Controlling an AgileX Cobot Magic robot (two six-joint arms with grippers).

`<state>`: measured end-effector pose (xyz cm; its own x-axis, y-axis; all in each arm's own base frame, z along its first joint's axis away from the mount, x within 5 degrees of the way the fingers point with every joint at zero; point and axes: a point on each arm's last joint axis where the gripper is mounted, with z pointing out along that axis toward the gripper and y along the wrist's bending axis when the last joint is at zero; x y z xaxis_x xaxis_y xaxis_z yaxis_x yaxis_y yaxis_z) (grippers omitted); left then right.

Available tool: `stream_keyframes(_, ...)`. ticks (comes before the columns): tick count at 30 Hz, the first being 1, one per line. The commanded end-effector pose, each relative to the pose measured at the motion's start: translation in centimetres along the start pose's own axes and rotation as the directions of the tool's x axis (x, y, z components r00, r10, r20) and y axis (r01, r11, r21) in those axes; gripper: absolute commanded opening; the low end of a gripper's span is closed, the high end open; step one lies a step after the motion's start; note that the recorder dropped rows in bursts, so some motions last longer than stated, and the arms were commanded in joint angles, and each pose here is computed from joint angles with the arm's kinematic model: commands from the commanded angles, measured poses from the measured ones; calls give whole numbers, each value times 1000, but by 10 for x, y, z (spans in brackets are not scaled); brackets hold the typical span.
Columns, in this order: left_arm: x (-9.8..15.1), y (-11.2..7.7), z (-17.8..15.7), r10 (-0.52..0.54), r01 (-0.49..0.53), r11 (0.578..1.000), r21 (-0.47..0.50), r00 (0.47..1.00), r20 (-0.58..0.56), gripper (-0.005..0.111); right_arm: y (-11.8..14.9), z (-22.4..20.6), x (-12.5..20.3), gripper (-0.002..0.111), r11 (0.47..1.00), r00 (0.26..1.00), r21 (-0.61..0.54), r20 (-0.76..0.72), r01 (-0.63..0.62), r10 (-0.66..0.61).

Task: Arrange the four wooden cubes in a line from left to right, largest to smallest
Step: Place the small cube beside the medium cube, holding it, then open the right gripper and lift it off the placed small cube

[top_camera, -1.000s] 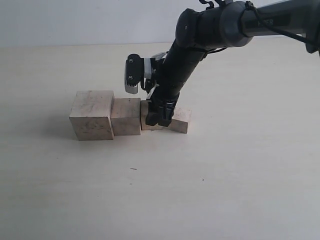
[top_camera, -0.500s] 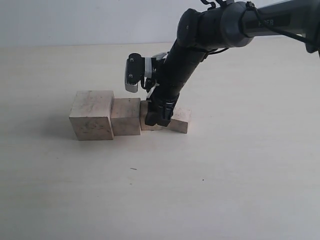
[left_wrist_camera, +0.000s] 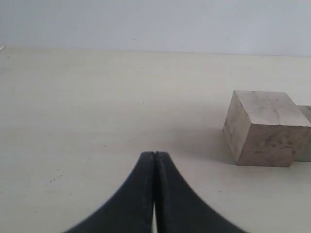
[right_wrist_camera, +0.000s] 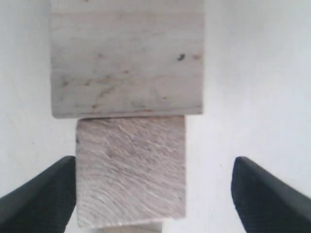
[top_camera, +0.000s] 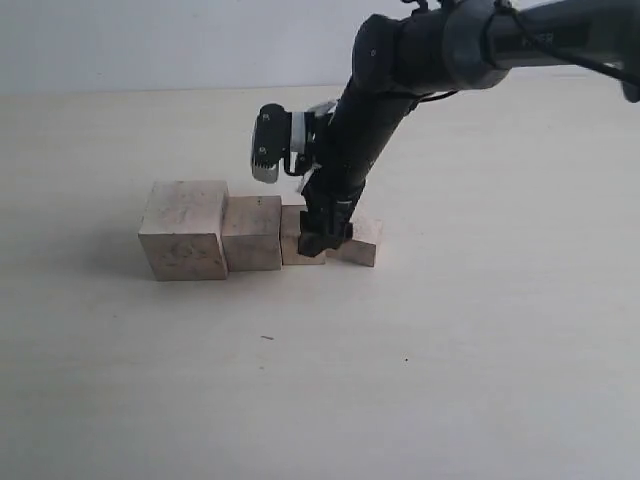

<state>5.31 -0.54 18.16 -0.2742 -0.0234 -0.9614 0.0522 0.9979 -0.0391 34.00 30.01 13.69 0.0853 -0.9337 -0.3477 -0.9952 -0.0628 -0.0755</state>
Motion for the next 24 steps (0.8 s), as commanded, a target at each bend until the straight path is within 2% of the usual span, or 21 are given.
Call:
stream_keyframes(1,0,0,0,4,-4,1000,3,1000,13,0,-1,-48,-7,80,966,969,85,6,-245,246)
stream_keyframes(3,0,0,0,4,-4,1000,3,1000,13,0,8,-73,-8,76,938,940,71,-20,-338,340)
stream_keyframes(4,0,0,0,4,-4,1000,3,1000,13,0,10,-81,-7,72,939,939,72,-41,-337,340)
stream_keyframes(5,0,0,0,4,-4,1000,3,1000,13,0,15,-93,-6,61,943,941,60,-72,-327,331)
stream_keyframes(9,0,0,0,4,-4,1000,3,1000,13,0,26,-112,-6,42,946,939,22,-111,-324,324)
stream_keyframes(14,0,0,0,4,-4,1000,3,1000,13,0,22,-117,-2,4,970,962,79,-135,-230,239)
stream_keyframes(15,0,0,0,4,-4,1000,3,1000,13,0,20,-115,-2,0,970,963,93,-136,-223,234)
stream_keyframes(19,0,0,0,4,-4,1000,3,1000,13,0,8,-93,12,0,956,960,156,-90,-249,265)
stream_keyframes(24,0,0,0,4,-4,1000,3,1000,13,0,10,-72,35,0,954,948,127,-136,-272,289)
